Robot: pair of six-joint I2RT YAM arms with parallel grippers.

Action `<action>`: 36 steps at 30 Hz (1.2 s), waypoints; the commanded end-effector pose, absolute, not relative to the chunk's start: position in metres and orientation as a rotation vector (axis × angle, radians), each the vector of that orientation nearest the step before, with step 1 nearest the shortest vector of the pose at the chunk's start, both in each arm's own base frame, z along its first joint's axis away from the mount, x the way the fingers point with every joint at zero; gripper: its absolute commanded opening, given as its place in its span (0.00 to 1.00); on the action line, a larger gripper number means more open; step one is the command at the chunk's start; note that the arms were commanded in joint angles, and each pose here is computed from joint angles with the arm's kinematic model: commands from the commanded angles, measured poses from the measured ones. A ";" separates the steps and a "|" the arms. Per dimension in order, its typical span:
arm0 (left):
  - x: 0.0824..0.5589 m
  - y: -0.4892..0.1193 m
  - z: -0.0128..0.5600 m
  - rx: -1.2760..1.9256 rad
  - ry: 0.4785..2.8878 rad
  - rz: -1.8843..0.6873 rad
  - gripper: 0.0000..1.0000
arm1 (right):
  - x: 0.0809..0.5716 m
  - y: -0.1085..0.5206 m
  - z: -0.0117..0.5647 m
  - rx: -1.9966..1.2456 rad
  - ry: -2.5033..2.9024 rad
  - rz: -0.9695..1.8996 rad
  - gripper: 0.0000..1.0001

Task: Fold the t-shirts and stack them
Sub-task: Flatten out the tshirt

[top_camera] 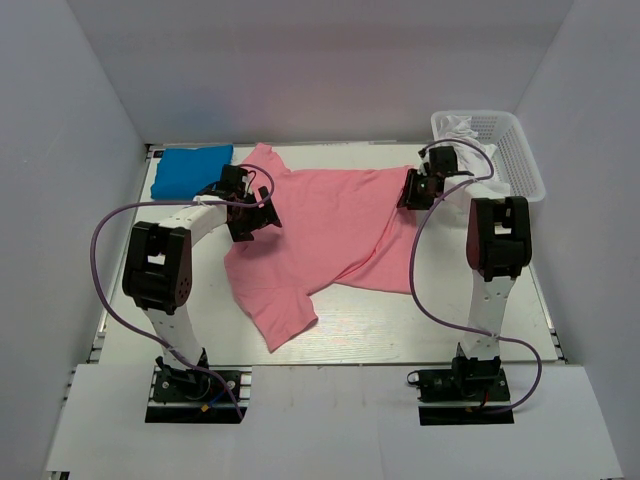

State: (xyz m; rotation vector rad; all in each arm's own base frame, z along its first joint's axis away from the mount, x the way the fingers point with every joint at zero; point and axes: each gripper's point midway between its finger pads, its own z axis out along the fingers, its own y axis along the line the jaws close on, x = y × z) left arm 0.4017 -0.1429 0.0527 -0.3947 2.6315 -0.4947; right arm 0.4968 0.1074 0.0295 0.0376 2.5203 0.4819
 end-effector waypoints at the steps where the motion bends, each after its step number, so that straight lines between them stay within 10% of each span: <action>1: 0.409 -0.145 0.063 -0.387 2.607 -0.492 1.00 | 0.491 0.119 0.024 0.002 2.527 0.567 0.36; 8: 0.409 -0.145 0.063 -0.399 2.606 -0.495 1.00 | 0.495 0.121 0.035 0.003 2.501 0.588 0.00; 36: 0.405 -0.125 0.031 -0.509 2.659 -0.376 1.00 | 0.477 0.028 0.065 0.209 2.575 0.141 0.00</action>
